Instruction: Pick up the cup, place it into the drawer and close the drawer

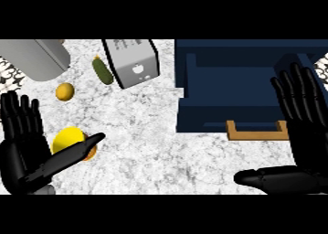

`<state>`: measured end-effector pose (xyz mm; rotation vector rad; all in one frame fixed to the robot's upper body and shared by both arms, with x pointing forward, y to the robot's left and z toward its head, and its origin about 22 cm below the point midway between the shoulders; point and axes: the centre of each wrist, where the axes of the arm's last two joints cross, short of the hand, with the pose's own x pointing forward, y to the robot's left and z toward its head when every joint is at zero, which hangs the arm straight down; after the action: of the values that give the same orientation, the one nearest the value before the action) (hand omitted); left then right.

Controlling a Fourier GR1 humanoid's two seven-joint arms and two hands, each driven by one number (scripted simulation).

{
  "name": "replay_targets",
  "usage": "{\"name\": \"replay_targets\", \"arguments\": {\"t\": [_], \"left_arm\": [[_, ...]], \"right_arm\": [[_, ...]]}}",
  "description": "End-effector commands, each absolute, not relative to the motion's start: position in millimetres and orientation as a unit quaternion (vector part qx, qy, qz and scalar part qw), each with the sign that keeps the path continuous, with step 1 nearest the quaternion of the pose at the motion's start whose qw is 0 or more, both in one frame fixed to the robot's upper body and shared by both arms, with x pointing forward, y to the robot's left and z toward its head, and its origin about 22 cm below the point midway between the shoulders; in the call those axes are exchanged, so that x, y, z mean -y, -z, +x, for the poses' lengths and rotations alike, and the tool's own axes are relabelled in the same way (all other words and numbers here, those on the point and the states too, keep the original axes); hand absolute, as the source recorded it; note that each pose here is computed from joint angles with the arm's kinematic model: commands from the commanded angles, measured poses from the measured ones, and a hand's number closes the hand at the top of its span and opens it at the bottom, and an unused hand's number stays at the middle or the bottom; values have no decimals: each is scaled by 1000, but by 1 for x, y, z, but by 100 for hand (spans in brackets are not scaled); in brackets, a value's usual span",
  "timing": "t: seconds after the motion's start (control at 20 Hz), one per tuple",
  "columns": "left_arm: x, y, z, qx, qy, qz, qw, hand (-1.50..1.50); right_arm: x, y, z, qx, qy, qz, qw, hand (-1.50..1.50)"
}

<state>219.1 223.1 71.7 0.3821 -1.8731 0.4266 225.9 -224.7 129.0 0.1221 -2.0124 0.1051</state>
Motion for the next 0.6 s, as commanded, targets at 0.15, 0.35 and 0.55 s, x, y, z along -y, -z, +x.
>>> {"name": "replay_targets", "arguments": {"t": [0.15,0.35,0.55], "left_arm": [[-259,-54,229,772,-203,180,574,-150],[-244,-28,204,761,-200,199,584,-150],[-258,6,200,748,-215,210,592,-150]], "right_arm": [[206,-127,219,844,-49,59,531,-150],[217,-130,210,848,-46,60,525,-150],[238,-135,229,843,-47,49,533,-150]]}}
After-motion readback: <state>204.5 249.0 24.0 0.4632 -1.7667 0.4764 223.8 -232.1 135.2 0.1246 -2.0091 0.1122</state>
